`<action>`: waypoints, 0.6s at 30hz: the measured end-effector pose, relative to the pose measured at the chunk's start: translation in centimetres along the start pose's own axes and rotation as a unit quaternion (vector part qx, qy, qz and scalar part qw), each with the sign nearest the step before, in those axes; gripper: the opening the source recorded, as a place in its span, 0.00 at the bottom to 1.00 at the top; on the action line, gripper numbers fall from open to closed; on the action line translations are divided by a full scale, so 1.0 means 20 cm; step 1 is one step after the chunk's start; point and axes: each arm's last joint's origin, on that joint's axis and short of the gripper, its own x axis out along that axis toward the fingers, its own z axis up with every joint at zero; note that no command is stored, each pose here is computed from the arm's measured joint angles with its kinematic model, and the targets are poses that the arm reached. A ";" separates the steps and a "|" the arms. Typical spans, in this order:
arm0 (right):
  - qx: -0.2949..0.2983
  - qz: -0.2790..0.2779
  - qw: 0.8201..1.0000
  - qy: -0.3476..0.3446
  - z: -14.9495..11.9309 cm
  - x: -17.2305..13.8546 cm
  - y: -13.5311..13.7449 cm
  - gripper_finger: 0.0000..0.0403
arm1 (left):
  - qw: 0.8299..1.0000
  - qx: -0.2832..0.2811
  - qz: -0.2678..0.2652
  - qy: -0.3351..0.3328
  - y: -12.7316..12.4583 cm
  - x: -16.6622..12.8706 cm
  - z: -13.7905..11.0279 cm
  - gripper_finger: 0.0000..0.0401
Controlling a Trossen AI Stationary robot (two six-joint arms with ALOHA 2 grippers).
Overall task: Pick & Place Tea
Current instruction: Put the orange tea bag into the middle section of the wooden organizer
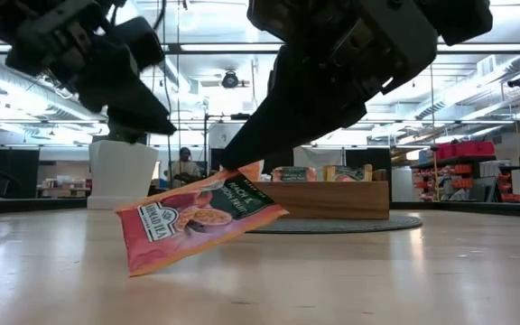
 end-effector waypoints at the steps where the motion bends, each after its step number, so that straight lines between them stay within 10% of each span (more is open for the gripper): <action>1: 0.000 0.000 1.000 -0.002 0.00 0.00 0.00 0.00 | 1.000 -0.003 -0.010 0.004 -0.01 0.03 -0.01 0.37; 18: -0.006 -0.012 1.000 0.001 0.00 0.00 0.01 0.00 | 0.982 -0.126 -0.140 0.025 0.00 0.34 -0.19 0.50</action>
